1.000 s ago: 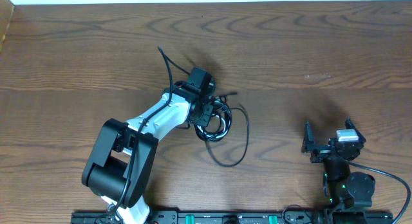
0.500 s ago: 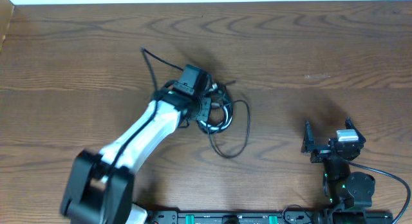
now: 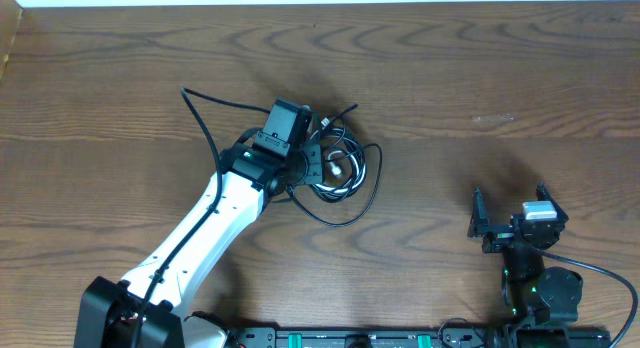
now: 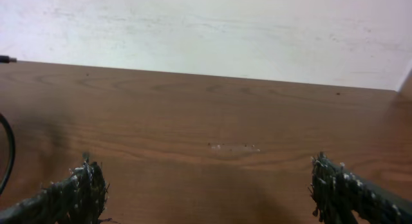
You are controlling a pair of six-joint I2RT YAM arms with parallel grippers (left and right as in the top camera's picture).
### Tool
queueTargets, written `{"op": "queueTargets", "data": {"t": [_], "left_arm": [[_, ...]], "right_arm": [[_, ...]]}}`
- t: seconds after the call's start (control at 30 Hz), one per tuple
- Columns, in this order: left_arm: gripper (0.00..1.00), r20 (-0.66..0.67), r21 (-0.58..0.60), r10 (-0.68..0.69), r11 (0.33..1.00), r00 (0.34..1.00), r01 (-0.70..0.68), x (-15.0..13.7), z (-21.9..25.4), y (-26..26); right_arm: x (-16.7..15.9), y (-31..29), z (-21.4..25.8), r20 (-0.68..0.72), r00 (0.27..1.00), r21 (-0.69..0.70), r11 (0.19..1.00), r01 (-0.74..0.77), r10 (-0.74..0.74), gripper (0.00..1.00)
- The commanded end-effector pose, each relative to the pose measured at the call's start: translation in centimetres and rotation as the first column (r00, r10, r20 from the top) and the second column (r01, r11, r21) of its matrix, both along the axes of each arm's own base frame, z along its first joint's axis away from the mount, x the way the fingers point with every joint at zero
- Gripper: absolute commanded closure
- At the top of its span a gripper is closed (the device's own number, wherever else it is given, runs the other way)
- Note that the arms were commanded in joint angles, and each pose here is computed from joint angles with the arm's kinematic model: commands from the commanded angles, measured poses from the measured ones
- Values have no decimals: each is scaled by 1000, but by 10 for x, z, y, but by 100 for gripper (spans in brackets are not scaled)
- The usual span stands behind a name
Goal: Untangle cables
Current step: 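Lift the cable bundle slightly with the left gripper and hold it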
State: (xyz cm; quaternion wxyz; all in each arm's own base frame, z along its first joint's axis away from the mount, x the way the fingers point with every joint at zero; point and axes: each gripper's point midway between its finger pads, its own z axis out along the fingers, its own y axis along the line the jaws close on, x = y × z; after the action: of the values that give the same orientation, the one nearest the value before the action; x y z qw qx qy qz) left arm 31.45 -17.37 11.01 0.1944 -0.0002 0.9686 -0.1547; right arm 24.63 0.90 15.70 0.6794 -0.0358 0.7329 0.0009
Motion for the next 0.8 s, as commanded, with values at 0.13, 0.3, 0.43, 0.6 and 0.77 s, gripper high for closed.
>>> {"op": "queueTargets", "data": {"t": [0.13,0.3,0.43,0.6,0.77], "left_arm": [[92,-17,-44,49,998,999,-50,-1,5,-3],[92,-25,-51,67,996,997,-69,-1,4,-3],[92,-24,-51,67,996,997,-68,-1,4,-3],[92,-25,-51,68,996,997,-69,-1,4,-3],[92,-25,-51,67,996,997,-68,-1,4,-3]], "right_arm": [[0,-3,-1,-1,1000,12,1000,15,-15,1],[0,-3,-1,-1,1000,12,1000,15,-15,1],[0,-3,-1,-1,1000,12,1000,15,-15,1],[0,-3,-1,-1,1000,12,1000,15,-15,1],[0,-3,-1,-1,1000,12,1000,15,-15,1]]}}
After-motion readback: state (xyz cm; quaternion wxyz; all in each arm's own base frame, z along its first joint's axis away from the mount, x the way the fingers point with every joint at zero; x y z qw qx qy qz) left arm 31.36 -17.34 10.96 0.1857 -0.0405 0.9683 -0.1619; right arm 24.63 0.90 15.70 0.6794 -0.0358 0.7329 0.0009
